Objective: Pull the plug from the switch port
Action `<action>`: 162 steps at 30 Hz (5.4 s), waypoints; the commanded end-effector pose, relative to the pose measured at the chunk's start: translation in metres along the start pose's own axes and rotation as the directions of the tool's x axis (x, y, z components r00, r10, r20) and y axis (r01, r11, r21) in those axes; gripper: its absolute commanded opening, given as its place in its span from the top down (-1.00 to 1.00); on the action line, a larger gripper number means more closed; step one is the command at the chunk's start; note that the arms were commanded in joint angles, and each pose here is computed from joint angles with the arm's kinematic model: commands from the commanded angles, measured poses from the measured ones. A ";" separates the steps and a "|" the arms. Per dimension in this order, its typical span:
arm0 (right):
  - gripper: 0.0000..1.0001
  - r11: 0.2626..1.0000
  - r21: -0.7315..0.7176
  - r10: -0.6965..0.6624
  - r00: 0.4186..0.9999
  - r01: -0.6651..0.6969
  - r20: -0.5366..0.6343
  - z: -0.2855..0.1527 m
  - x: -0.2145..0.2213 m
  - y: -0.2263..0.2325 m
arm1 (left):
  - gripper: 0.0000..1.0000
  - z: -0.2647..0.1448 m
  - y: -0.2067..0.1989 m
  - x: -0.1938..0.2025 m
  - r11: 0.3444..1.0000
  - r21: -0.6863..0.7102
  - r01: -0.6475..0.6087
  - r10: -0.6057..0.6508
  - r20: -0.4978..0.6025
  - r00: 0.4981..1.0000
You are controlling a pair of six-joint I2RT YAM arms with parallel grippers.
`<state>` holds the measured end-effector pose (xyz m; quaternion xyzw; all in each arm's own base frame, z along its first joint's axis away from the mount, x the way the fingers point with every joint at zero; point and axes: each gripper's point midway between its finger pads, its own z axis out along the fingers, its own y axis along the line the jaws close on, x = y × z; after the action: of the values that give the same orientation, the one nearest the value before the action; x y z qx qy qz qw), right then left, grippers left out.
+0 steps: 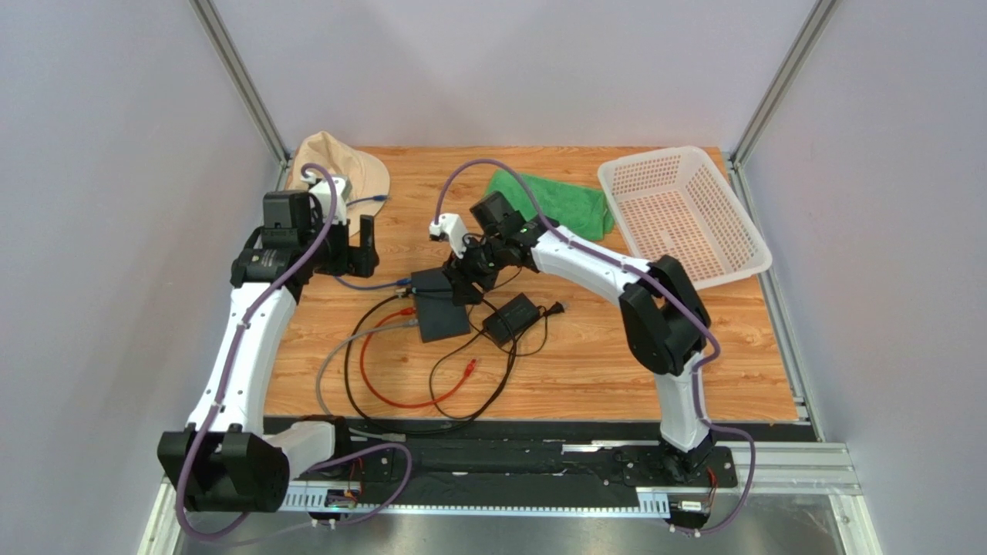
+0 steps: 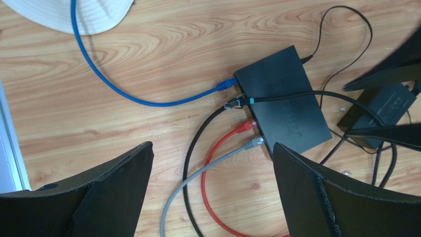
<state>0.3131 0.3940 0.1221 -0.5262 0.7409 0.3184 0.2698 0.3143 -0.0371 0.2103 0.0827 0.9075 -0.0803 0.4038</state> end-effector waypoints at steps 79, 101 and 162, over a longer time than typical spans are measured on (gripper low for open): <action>0.79 0.983 0.106 0.159 0.984 -0.151 -0.080 0.050 0.052 -0.031 | 1.00 0.186 -0.005 0.063 0.925 0.148 0.350 -0.220 -0.543 0.810; 0.78 0.989 0.126 0.099 0.987 -0.083 -0.127 0.037 0.071 -0.015 | 1.00 0.199 -0.075 0.051 0.919 0.266 0.290 -0.095 -0.565 0.820; 0.26 0.980 0.199 -0.011 0.998 0.022 -0.056 -0.027 0.029 -0.031 | 0.64 0.152 -0.047 -0.025 0.983 0.178 0.048 0.028 -0.400 0.916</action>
<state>0.3024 0.3572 0.0461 -0.5121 0.7974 0.2165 0.2345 0.4134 -0.1349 0.0527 0.1361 0.9753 -0.1418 0.1009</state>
